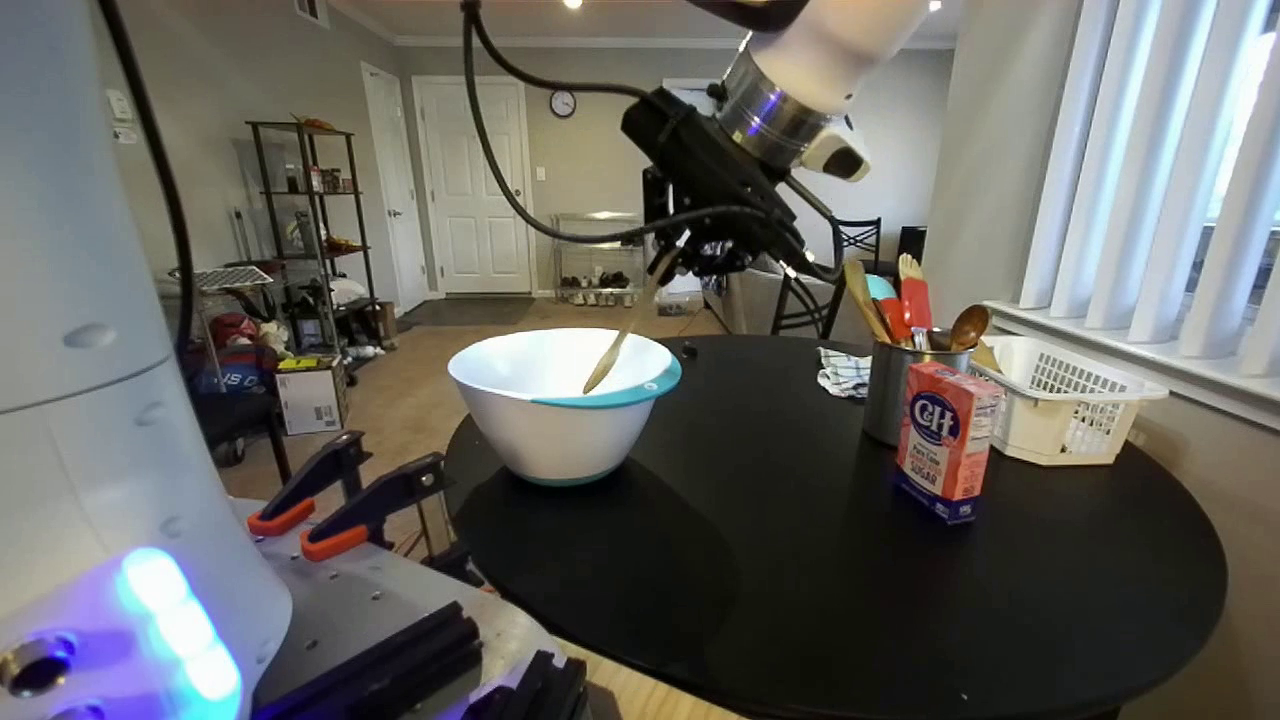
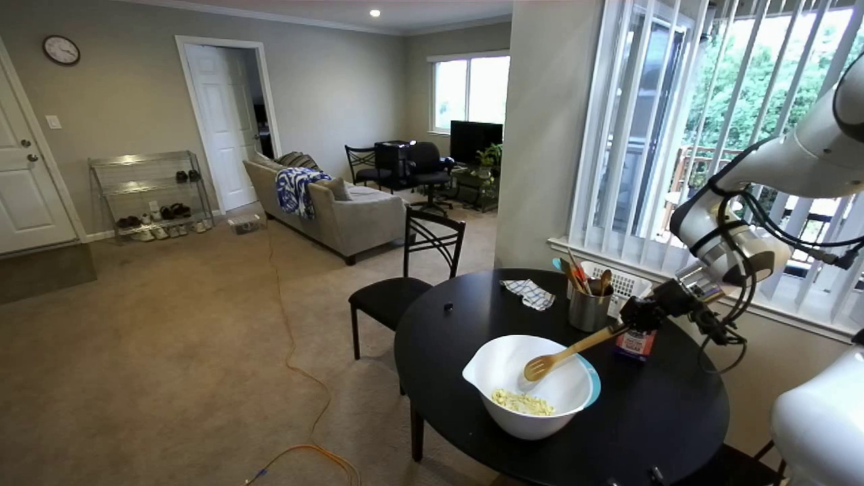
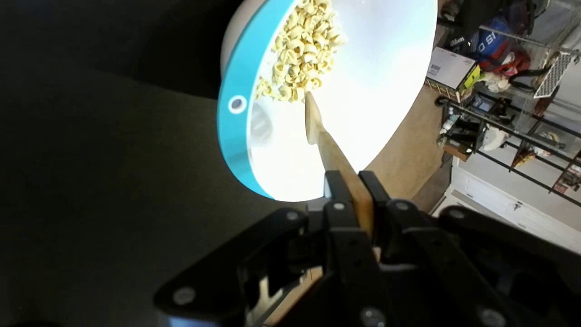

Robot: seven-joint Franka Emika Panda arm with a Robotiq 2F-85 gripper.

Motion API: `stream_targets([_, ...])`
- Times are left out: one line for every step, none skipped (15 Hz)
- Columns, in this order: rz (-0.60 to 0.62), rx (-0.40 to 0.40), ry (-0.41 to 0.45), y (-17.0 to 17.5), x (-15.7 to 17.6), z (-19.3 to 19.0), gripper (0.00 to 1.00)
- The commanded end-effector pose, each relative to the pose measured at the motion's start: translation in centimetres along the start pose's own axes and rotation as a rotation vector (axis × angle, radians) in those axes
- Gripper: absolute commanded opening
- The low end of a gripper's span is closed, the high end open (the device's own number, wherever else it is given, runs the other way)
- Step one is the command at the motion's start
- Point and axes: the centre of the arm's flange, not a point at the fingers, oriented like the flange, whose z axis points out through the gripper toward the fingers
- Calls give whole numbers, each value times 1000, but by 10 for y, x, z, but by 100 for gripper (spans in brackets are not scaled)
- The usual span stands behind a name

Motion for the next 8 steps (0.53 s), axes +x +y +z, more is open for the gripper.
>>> stream_targets([-78,-64,-61,-51,3,-19,3])
stream_targets([-113,-79,-82,-64,9,-18,3])
stream_targets([-148,-89,-102,-75,14,-18,3])
stream_targets([-185,-103,-122,-87,20,-14,3])
stream_targets([-220,-119,-139,-97,26,-11,3])
stream_targets([-261,-143,-154,-109,30,-5,3])
stream_targets([-300,-169,-163,-118,34,0,3])
stream_targets([-337,-207,-172,-123,39,8,3])
